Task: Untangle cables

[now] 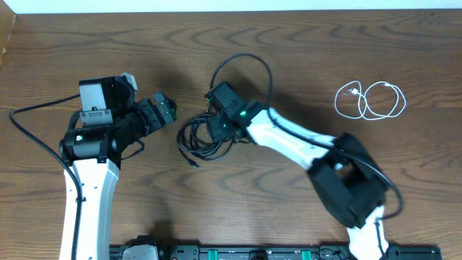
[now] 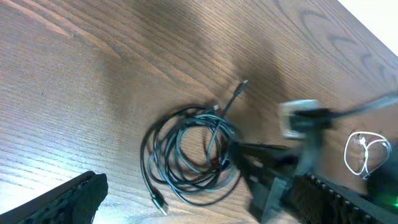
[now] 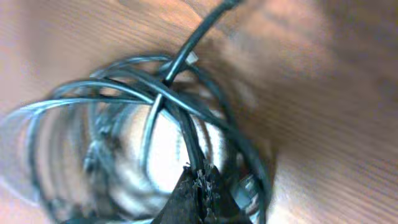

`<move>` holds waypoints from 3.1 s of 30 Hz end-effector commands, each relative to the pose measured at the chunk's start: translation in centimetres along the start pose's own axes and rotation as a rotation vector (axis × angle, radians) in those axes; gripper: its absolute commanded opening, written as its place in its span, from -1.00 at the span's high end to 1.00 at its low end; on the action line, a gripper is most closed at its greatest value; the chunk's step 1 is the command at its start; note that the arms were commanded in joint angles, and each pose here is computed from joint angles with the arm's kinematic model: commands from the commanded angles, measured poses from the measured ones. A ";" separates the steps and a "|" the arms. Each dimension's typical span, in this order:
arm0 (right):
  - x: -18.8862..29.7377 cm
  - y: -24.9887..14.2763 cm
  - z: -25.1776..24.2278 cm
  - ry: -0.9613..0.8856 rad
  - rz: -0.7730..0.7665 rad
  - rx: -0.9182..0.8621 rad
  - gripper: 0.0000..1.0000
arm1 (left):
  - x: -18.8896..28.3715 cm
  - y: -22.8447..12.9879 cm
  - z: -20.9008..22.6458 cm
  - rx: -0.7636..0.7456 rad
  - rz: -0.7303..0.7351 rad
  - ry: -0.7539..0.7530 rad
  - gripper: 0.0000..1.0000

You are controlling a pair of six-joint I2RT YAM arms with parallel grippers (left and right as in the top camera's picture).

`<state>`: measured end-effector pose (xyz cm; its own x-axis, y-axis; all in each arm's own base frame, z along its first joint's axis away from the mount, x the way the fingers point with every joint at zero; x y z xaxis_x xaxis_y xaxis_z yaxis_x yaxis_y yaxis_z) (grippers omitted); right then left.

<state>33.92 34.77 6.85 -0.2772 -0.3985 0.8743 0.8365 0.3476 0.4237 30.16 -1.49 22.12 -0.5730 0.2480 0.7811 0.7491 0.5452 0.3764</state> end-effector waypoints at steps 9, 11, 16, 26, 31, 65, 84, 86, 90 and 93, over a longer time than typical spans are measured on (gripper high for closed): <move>10.6 3.4 2.4 0.167 -0.160 0.249 0.98 | 0.3 0.4 0.0 0.007 -0.017 0.007 -0.99; 10.3 3.1 2.2 0.160 -0.142 0.283 0.98 | 0.3 0.4 0.0 0.007 -0.017 0.007 -0.98; 9.2 1.5 1.6 0.145 -0.060 0.278 0.98 | 0.3 0.4 0.0 0.007 -0.017 0.007 -0.99; 8.9 0.3 1.0 0.125 0.001 0.265 0.98 | 0.3 0.4 0.0 0.007 -0.017 0.007 -0.99; 8.9 0.4 1.0 0.126 -0.003 0.266 0.98 | 0.3 0.4 0.0 0.007 -0.017 0.007 -0.99; 9.0 0.6 0.8 0.125 -0.010 0.242 0.98 | 0.3 0.4 0.0 0.007 -0.017 0.007 -0.99; 9.0 -0.1 0.6 0.119 0.026 0.186 0.98 | 0.3 0.4 0.0 0.007 -0.017 0.007 -0.98; 9.0 -0.2 0.5 0.117 0.035 0.170 0.98 | 0.3 0.4 0.0 0.007 -0.017 0.007 -0.98; 9.0 -0.6 0.5 0.115 0.051 0.137 0.98 | 0.3 0.4 0.0 0.007 -0.017 0.007 -0.98; 9.0 -1.2 0.4 0.114 0.080 0.132 0.98 | 0.3 0.4 0.0 0.007 -0.017 0.007 -0.98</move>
<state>30.45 31.23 14.41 -0.1689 -0.4572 0.8732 0.7604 0.5033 0.4105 30.16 -1.50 22.13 -0.5730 0.2484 0.7810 0.7492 0.5451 0.3762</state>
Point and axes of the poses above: each gripper's point midway between its finger pads, its own x axis back along the fingers, its own z axis along the line the jaws close on, y = z × x, the point moved 3 cm from there along x, back along the fingers, and after that the axes turned 6 degrees about x, right-handed, at the moved point
